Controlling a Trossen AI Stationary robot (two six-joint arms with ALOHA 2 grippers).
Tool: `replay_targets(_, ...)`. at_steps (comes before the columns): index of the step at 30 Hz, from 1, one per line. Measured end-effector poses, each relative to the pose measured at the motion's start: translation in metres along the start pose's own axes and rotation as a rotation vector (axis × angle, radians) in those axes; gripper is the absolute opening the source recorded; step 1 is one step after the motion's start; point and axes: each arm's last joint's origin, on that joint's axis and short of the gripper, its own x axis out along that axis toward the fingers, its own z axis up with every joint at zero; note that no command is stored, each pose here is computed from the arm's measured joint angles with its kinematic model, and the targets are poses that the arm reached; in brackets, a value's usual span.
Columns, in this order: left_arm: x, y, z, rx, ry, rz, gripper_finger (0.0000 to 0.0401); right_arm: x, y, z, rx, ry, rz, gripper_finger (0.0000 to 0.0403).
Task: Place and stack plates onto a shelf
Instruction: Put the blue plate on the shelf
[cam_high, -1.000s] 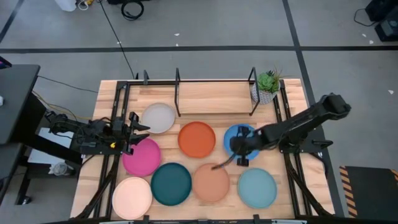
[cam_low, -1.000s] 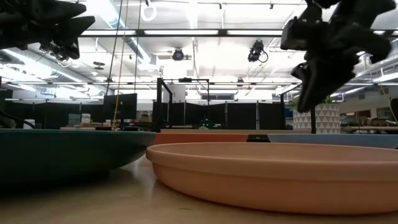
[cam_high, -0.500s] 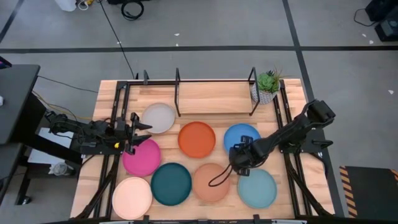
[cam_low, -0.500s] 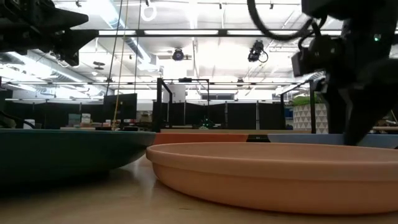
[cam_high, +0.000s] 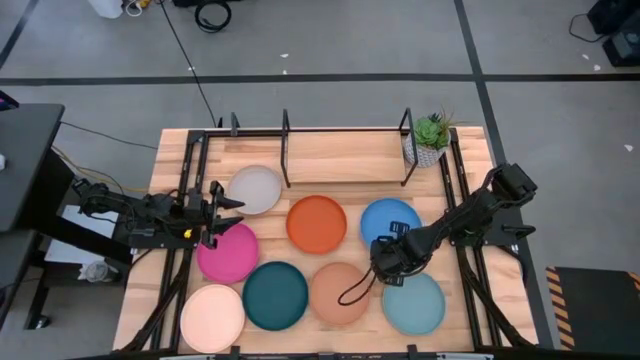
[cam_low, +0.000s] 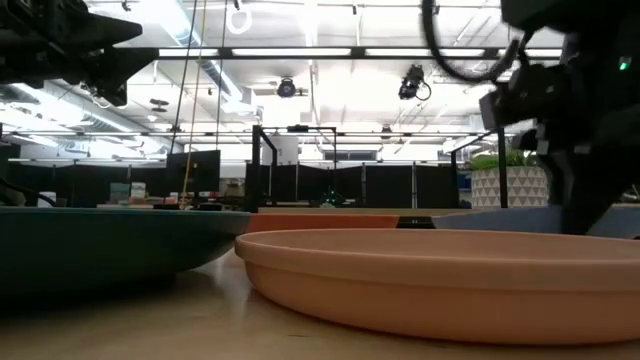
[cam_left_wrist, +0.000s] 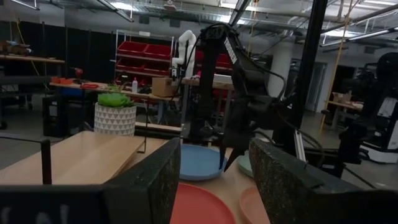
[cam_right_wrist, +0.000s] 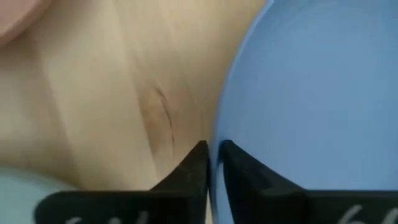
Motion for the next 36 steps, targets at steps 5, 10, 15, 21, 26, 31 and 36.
replay_targets(5,0.0,0.0,-0.001,0.006,0.008,0.003,0.0199,-0.026,0.01,0.009,-0.17,-0.123,0.03,0.0019)
replay_targets(10,0.0,0.0,-0.001,0.005,0.009,0.003,0.0199,-0.049,0.013,0.028,-0.322,-0.243,-0.056,0.0022)
replay_targets(15,0.0,0.0,-0.002,-0.003,0.014,0.004,0.0199,-0.071,-0.004,0.041,-0.329,-0.195,-0.189,0.0023)
replay_targets(21,0.0,0.0,-0.001,-0.003,0.014,0.004,0.0199,-0.073,-0.029,0.055,-0.335,-0.188,-0.345,0.0024)
replay_targets(26,0.0,0.0,-0.001,-0.003,0.014,0.004,0.0199,-0.05,-0.068,0.064,-0.226,-0.142,-0.466,0.0024)
replay_targets(31,0.0,0.0,-0.002,-0.003,0.015,0.004,0.0199,-0.024,-0.102,0.07,-0.175,-0.094,-0.444,0.0025)
replay_targets(36,0.0,0.0,-0.001,-0.003,0.015,0.004,0.0199,-0.002,-0.139,0.072,-0.147,-0.061,-0.406,0.0025)
